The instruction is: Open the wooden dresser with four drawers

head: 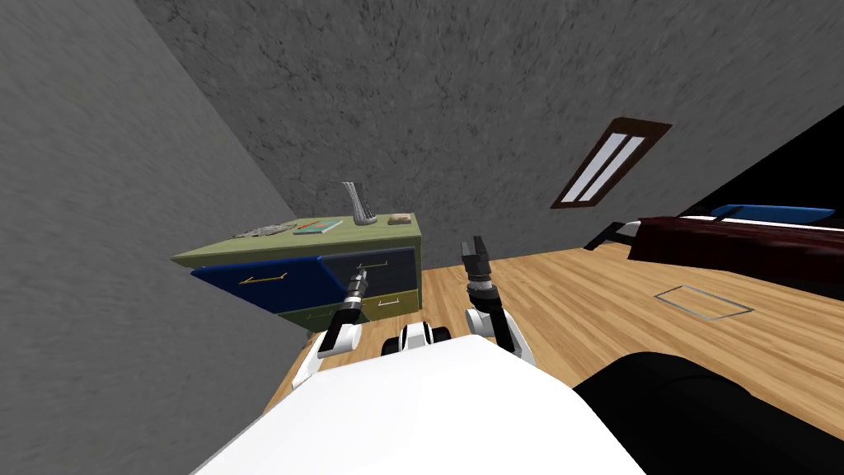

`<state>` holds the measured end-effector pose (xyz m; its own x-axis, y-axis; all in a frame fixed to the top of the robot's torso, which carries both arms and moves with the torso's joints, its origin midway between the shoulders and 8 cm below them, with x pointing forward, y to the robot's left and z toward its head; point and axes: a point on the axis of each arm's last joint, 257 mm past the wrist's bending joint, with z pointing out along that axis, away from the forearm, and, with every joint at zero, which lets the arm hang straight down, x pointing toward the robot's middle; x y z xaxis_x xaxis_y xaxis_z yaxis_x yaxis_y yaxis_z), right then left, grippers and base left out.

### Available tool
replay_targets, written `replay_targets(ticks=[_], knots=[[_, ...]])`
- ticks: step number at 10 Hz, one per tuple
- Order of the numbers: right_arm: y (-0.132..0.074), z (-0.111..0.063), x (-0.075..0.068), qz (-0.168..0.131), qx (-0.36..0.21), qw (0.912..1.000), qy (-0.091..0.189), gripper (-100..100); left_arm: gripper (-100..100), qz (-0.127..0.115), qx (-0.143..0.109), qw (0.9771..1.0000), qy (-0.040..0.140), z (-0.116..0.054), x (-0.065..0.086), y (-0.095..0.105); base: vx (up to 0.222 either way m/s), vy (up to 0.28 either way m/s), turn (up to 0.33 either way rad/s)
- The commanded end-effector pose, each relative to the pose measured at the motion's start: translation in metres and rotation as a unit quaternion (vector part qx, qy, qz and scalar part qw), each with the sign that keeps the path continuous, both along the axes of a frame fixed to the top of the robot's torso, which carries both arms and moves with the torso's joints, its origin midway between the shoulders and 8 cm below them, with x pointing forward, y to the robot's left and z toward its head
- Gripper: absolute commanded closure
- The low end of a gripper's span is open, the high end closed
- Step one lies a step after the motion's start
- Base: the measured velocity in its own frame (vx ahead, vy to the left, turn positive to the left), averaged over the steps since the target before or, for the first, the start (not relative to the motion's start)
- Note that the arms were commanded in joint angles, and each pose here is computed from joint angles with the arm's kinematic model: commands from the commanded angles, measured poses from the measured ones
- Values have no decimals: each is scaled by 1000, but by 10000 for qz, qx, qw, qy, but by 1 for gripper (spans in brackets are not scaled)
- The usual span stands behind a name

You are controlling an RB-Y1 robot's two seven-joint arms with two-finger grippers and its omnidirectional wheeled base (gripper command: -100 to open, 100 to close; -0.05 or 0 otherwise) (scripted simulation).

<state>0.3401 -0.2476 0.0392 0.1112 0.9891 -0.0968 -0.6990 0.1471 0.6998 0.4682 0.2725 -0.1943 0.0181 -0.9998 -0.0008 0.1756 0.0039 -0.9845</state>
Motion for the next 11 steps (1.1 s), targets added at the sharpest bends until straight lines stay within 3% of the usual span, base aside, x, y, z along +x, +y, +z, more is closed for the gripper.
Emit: replay_targets(ticks=[1, 2, 4, 5, 7, 8, 10, 11], knots=[[0, 0, 0, 1, 0, 10000, -1, 0, -100, 185, 118, 9998, -15, -1, 16, 19, -99, 27, -139], [0, 0, 0, 0, 0, 10000, 0, 0, -100, 362, 217, 9991, -27, -1, 24, 37, -127, 42, -248], [0, 0, 0, 0, 0, 10000, 0, 0, -100, 373, 209, 9991, -28, -1, 31, 39, -77, 27, -40], [0, 0, 0, 0, 0, 10000, 0, 0, -100, 558, 296, 9979, -116, 7, 39, 57, -78, 11, -215], [0, 0, 0, 0, 0, 10000, 0, 0, -100, 563, 273, 9980, -39, -1, 46, 58, -67, 8, -66], [0, 0, 0, 0, 0, 10000, 0, 0, -100, 753, 340, 9965, -106, 6, 52, 76, -87, 20, -207], [0, 0, 0, 0, 0, 10000, 0, 0, -100, 750, 312, 9967, -58, 2, 60, 76, -66, 16, -68], [0, 0, 0, 0, 0, 10000, 0, 0, -100, 944, 360, 9948, -136, 10, 66, 94, -90, 15, -207]])
